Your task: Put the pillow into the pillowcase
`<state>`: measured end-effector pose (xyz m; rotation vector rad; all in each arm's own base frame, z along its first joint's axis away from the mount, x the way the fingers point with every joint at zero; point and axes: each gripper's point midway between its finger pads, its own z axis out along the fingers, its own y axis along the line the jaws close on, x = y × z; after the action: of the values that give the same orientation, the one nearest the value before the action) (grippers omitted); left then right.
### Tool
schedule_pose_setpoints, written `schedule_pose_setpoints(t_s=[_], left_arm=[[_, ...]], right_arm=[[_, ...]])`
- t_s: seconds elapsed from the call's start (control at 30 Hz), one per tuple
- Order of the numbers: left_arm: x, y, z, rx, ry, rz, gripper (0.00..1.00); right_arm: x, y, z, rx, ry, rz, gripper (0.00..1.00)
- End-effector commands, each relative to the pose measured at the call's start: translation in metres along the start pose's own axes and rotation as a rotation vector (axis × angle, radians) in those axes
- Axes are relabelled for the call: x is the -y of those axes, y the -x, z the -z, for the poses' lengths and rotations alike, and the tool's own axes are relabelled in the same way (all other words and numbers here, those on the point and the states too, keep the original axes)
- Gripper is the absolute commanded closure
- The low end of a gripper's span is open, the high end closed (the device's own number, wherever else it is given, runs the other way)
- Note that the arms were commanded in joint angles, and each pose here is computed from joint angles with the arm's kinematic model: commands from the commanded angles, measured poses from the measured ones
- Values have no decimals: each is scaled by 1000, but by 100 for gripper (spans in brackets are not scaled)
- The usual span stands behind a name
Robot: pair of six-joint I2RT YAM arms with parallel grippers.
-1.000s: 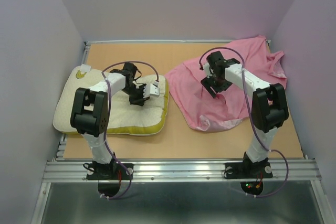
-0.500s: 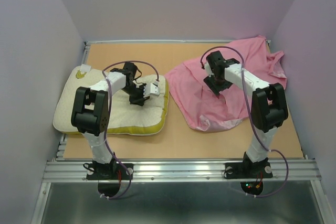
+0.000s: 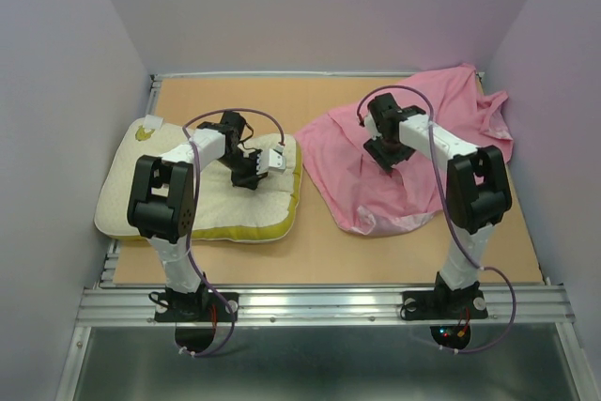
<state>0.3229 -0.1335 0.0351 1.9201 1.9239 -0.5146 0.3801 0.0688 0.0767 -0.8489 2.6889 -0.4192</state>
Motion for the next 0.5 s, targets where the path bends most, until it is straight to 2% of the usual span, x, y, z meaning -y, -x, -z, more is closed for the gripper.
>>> schedule_pose_setpoints(t_s=[0.0, 0.23, 0.47], left_arm=[[17, -30, -24, -83, -83, 52, 100], [19, -30, -25, -78, -84, 63, 100], [22, -32, -28, -80, -85, 65, 100]], right_arm=[[-12, 3, -13, 6, 54, 13, 36], [-11, 21, -25, 28, 47, -14, 37], [4, 45, -23, 74, -12, -56, 43]])
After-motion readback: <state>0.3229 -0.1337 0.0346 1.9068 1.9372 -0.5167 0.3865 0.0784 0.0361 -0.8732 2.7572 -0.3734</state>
